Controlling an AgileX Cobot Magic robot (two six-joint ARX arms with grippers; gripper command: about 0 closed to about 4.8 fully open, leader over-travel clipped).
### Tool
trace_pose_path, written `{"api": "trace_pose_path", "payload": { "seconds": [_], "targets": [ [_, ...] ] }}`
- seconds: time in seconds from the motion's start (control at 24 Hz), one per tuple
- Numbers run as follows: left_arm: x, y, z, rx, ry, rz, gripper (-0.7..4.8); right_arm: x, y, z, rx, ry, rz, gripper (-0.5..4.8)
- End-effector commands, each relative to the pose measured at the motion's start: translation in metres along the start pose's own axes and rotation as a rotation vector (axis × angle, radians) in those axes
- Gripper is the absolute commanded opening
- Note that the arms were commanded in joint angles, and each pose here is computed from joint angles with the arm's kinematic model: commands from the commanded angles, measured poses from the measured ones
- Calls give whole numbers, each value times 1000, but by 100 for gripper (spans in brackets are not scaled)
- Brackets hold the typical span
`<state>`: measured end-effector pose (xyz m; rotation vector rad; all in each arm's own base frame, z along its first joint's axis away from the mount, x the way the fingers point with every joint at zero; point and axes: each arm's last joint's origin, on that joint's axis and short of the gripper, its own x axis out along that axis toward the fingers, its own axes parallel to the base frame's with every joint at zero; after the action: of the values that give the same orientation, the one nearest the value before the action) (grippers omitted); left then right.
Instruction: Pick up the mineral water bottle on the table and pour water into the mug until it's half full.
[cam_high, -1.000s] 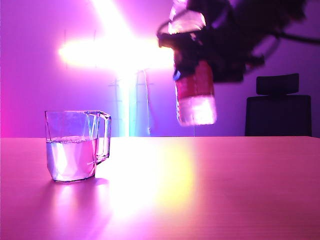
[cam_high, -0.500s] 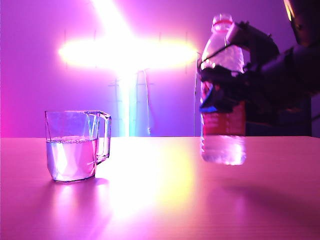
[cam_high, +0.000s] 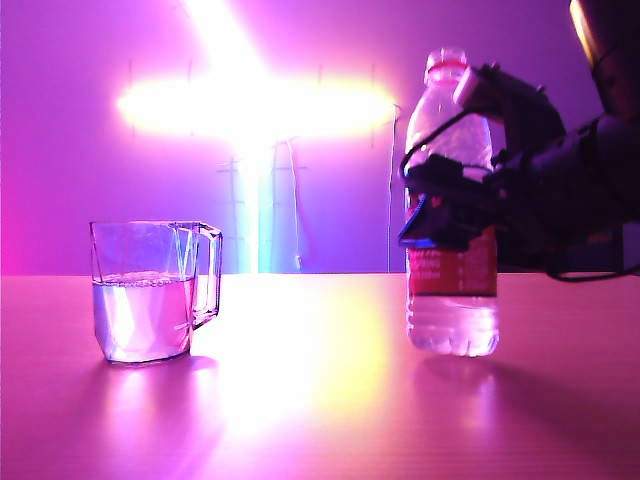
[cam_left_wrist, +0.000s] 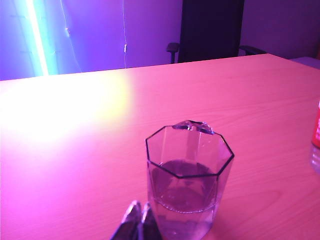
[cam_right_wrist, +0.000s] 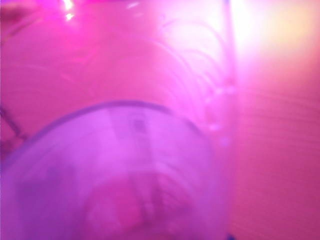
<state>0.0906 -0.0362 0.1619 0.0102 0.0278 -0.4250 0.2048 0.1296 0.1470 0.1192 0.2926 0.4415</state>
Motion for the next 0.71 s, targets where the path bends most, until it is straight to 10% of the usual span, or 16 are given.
{"api": "trace_pose_path", "payload": {
  "seconds": [0.04, 0.71],
  "targets": [
    [0, 0, 2, -2, -11, -3, -2, 1, 1, 4, 0, -31, 10, 384],
    [0, 0, 2, -2, -11, -3, -2, -22, -1, -5, 4, -16, 64, 479]
  ]
}}
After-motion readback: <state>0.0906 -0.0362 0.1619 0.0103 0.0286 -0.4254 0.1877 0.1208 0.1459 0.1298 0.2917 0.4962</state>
